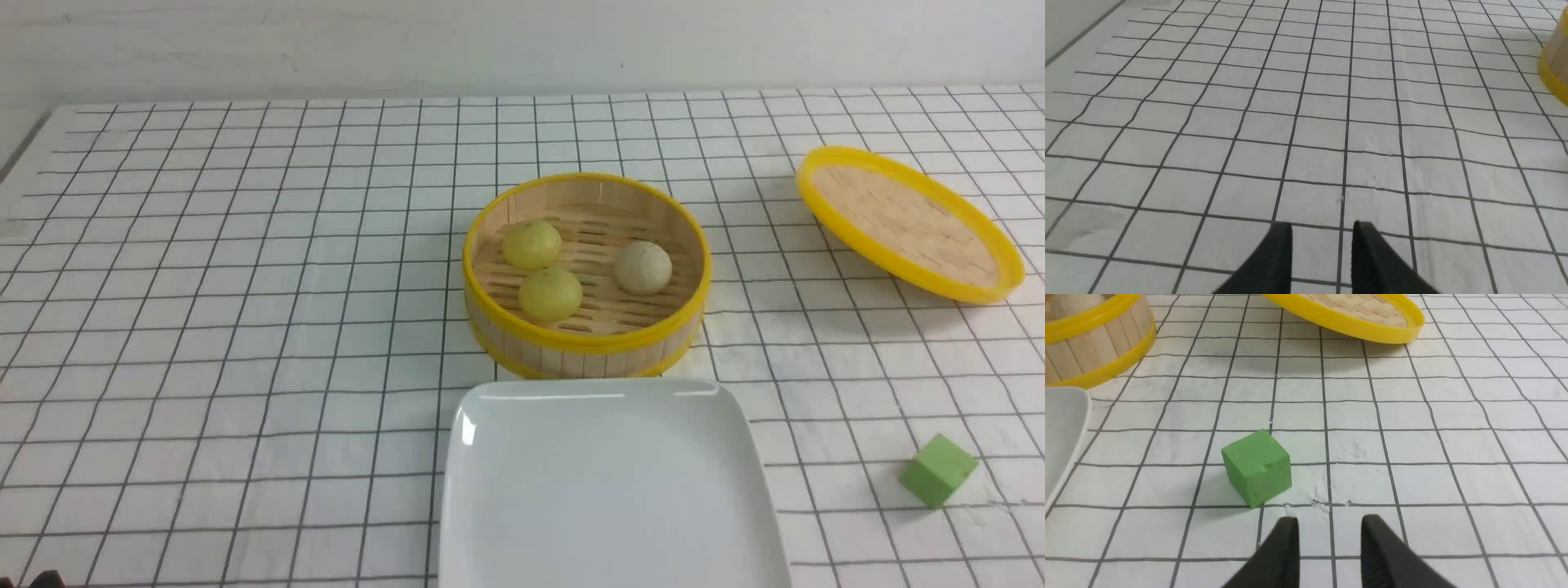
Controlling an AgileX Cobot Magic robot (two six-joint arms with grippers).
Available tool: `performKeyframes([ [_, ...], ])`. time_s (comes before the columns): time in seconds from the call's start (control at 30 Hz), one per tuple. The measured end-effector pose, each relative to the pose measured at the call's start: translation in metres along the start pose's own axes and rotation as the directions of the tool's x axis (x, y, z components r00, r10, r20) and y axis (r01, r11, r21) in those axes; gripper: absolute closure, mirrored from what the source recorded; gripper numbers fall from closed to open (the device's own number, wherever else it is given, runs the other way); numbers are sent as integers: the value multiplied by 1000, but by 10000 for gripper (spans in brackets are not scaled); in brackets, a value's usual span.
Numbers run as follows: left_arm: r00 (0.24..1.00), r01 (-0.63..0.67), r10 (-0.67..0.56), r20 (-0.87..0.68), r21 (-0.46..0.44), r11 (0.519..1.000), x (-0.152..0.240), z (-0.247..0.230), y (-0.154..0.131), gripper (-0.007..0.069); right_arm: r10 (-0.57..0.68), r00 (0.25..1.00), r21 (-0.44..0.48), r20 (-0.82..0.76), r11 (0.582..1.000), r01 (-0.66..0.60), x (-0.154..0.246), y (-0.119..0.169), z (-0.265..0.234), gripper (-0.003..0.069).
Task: Put the steamed buns into the plate on the white-black tablecloth.
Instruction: 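Reach toward a bun in the bamboo steamer with the right gripper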
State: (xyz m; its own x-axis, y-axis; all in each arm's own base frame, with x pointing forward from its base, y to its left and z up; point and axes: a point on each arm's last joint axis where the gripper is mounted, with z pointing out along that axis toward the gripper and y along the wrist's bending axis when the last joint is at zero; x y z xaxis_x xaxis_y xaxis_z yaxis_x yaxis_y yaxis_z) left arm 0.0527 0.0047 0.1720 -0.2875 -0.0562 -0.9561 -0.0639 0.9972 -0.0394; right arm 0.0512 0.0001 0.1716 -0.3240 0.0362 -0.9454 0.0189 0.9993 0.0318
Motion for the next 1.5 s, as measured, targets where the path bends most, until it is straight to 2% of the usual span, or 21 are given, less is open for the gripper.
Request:
performKeyframes([
  [1.37,1000,-1,1,0,0,1000,0,0,0,385,-5,1000,2,1,1000,5,0,0,0,419],
  [1.47,999,42,-42,-2,6,999,0,0,-1,385,-8,1000,4,4,1000,8,0,0,0,419],
  [1.5,979,206,-205,-13,38,978,0,0,-4,385,54,998,-14,9,998,-54,-1,1,0,419],
])
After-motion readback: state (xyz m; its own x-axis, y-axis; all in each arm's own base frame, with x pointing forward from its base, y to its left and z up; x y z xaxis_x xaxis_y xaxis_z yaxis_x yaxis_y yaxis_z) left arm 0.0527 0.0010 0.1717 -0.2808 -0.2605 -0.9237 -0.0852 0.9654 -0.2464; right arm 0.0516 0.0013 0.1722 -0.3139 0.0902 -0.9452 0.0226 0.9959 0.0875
